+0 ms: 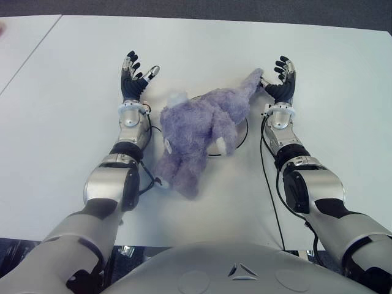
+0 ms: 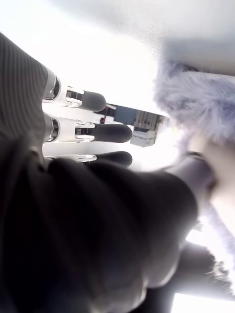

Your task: Put the doll into the plate.

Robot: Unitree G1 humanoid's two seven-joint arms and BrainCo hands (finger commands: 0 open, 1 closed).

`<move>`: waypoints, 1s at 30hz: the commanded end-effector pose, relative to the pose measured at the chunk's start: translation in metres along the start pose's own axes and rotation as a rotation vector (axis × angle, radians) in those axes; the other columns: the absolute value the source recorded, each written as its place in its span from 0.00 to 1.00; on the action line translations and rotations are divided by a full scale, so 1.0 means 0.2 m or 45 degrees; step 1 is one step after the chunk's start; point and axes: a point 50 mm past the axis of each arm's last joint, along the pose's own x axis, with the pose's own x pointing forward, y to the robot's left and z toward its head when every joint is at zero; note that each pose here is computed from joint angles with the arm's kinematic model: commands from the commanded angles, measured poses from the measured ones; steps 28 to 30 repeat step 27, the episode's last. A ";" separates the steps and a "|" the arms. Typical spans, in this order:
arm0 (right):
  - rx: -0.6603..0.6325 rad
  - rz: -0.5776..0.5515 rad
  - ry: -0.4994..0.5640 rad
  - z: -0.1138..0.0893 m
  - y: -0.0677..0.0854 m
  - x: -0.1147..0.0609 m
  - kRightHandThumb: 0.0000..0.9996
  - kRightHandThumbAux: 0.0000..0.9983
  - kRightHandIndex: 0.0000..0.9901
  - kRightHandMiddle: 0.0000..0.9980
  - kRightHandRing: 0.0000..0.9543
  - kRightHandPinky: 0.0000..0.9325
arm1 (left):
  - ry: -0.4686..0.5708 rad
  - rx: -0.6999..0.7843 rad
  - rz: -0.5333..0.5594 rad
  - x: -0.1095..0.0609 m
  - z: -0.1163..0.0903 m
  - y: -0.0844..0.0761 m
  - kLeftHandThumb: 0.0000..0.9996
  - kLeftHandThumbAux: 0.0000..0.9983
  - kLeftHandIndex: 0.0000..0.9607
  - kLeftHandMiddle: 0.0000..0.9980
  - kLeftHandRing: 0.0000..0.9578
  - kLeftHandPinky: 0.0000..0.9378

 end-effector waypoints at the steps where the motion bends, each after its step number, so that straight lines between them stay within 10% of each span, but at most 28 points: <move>1: -0.170 0.125 0.624 -0.62 -0.04 -0.66 0.02 1.00 0.15 0.22 0.21 0.24 | 0.638 0.207 -0.116 -0.59 -0.60 -0.07 0.00 0.69 0.12 0.12 0.11 0.15; 30: -0.187 0.128 0.642 -0.63 -0.03 -0.66 0.01 1.00 0.17 0.23 0.23 0.23 | 0.638 0.208 -0.117 -0.58 -0.60 -0.07 0.00 0.64 0.15 0.14 0.14 0.17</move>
